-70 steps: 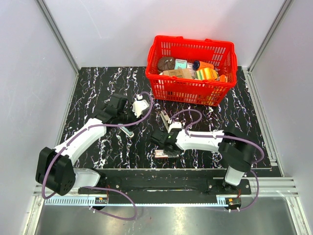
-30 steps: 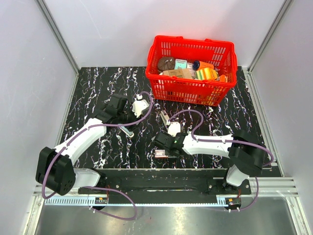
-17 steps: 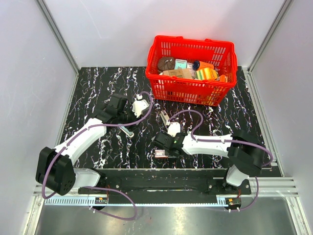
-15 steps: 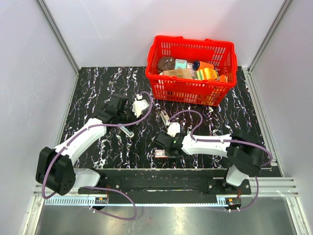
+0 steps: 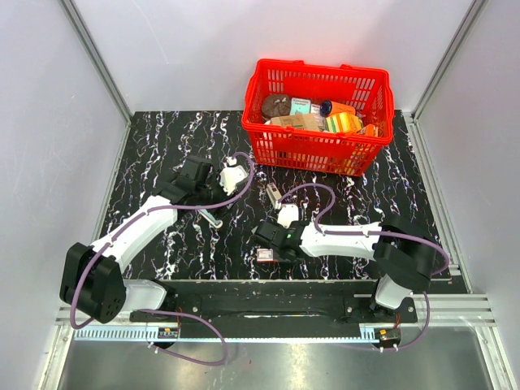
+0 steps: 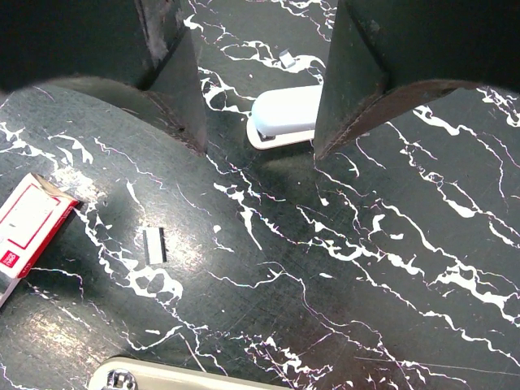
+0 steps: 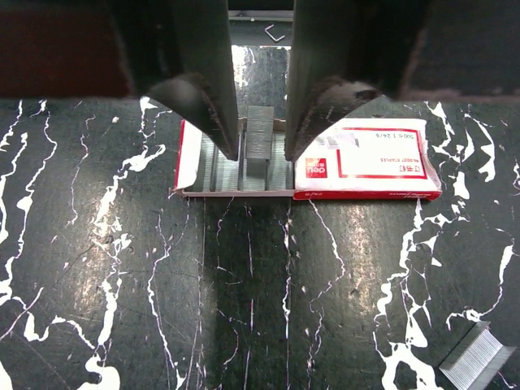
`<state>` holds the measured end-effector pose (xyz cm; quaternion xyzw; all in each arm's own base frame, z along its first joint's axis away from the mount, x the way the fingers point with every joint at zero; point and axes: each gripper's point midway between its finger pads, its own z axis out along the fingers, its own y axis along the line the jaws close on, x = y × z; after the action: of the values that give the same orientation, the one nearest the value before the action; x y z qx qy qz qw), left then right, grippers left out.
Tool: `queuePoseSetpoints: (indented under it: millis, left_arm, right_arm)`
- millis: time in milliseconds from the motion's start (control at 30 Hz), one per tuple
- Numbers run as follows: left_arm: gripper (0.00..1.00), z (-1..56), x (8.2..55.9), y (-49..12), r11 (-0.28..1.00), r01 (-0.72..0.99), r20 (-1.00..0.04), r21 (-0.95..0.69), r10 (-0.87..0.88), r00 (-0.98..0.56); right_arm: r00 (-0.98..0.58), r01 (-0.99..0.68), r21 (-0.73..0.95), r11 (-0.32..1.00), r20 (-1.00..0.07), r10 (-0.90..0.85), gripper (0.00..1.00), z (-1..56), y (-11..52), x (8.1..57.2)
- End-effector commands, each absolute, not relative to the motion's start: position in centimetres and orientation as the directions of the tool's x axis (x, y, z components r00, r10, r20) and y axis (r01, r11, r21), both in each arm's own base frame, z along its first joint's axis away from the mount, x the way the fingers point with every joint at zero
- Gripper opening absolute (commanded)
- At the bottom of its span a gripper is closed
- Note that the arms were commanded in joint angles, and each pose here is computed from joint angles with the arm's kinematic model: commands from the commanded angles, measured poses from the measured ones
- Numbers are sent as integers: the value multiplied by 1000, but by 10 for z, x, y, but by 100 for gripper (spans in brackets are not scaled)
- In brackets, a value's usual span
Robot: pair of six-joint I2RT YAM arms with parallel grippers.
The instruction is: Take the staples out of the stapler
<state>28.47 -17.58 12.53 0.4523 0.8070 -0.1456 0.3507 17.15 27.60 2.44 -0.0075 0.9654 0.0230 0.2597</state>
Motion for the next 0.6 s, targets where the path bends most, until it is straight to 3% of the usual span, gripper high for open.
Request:
queuePoseSetpoints:
  millis: [0,233,433,567]
  left_arm:
    - [60,137,291,-180,553,828,-720,95,612,-326]
    - [61,138,291,-179,551,829,-721,97,613,-322]
    - [61,138,289,-181,546,833,-725,87,609,-323]
    - [61,134,290,-181,546,834,-718,84,614,-329]
  right_arm:
    - [-842,-30,91,995,-539,24,38,40,291,178]
    - [-819,-38,118,992,-573,37,43,61,293,184]
    - [-775,-49,142,989,-630,52,37,85,292,194]
    - [-762,-51,144,988,-646,55,27,96,294,203]
